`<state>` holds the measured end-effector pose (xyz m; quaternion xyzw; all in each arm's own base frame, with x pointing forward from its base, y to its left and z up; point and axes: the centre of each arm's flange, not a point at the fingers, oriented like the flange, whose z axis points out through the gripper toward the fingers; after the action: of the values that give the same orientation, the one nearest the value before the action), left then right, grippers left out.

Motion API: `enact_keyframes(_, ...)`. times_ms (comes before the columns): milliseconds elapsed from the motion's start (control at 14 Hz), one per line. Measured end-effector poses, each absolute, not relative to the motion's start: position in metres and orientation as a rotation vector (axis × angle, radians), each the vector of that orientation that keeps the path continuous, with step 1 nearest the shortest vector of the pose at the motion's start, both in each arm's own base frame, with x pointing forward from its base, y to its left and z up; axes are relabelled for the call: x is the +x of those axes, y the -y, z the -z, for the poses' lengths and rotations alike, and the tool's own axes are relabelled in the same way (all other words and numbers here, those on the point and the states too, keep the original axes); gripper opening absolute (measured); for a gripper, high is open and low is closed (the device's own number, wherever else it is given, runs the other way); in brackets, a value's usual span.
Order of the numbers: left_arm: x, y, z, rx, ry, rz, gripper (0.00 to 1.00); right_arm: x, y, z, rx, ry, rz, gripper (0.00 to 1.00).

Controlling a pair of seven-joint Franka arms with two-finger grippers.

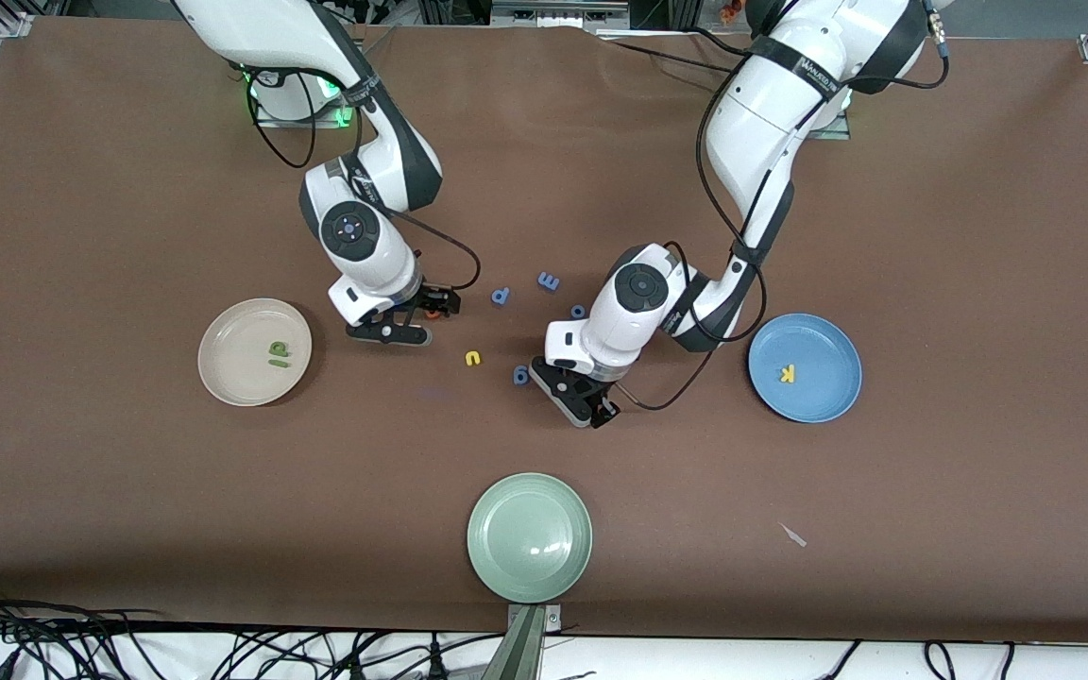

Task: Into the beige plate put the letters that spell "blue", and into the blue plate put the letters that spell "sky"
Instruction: 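Grasp the teal t with the left gripper while the right gripper grasps e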

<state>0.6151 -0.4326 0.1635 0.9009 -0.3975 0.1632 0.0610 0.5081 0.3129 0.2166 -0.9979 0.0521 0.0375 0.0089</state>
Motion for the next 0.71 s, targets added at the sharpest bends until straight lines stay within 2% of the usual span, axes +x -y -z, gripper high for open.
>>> enact_keyframes(285,0.616,0.432,-0.166,2.725,1.200,-0.501,0.13,0.495,-0.312,-0.192,-3.120,-0.157,-0.101,1.00)
enact_keyframes(641,0.621,0.425,-0.168,2.734,1.190,-0.508,0.11,0.495,-0.312,-0.178,-3.118,-0.158,-0.084,0.98)
enact_keyframes(713,0.623,0.424,-0.171,2.736,1.187,-0.513,0.11,0.495,-0.312,-0.177,-3.119,-0.158,-0.086,0.89)
